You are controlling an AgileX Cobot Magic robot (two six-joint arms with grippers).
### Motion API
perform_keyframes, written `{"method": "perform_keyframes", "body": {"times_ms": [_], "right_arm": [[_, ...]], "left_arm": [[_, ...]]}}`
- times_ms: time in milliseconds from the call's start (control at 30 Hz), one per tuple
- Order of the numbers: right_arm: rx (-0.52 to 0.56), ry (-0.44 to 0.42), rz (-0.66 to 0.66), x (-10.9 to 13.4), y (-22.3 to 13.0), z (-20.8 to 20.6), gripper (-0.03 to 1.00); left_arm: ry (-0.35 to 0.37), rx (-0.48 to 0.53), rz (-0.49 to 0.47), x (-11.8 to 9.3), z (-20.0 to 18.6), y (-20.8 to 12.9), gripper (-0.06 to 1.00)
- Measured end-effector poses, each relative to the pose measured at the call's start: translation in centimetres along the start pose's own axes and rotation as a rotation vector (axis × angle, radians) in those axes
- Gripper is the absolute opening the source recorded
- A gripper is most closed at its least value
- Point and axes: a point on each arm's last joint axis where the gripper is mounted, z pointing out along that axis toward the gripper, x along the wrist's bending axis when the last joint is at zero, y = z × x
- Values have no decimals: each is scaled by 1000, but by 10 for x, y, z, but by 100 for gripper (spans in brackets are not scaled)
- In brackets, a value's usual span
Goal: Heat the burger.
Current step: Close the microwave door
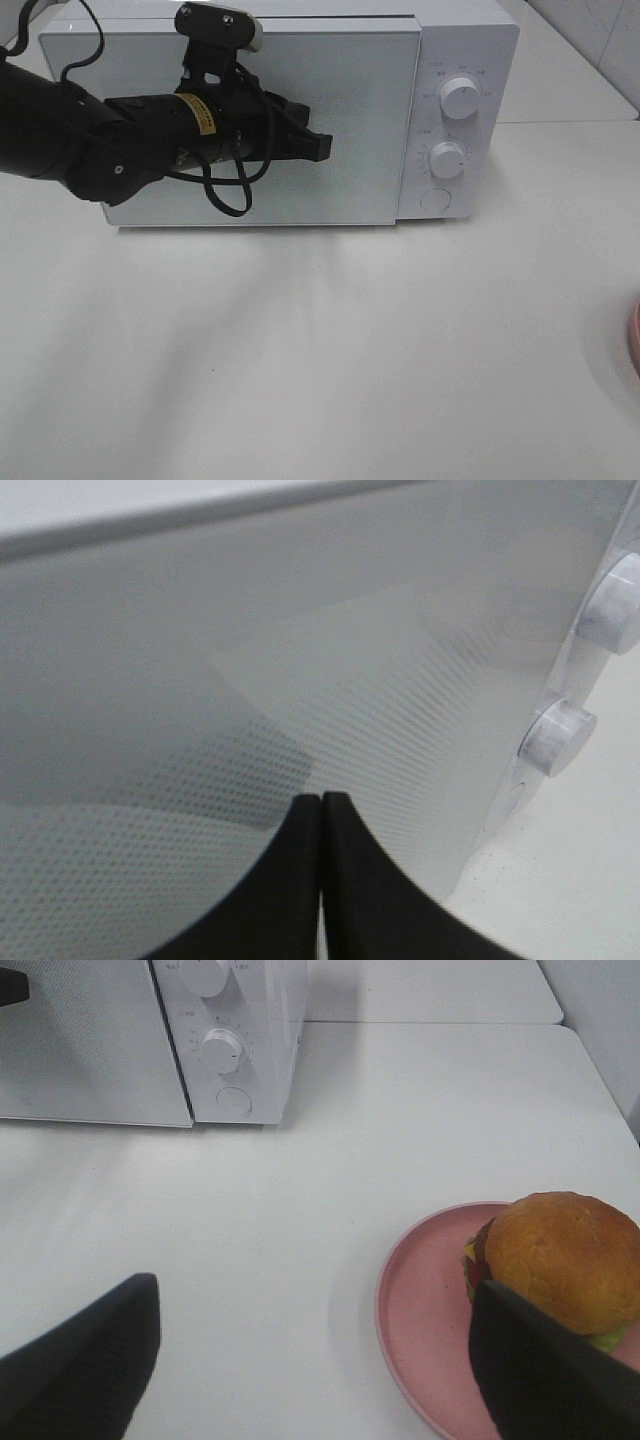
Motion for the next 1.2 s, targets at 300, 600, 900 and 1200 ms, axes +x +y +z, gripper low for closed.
{"method": "perform_keyframes", "body": {"times_ms": [300,600,900,1200], "right_arm": [[0,0,0,0,0,0,77],[0,0,0,0,0,0,77],[0,0,0,0,0,0,77],[0,0,0,0,0,0,77]], "left_arm": [[-6,-12,-6,-10,14,6,0],[-14,-6,22,-29,31,14,0],[-20,-14,-3,-37,33,15,0],[-27,-20,-46,-48,31,23,0]]}}
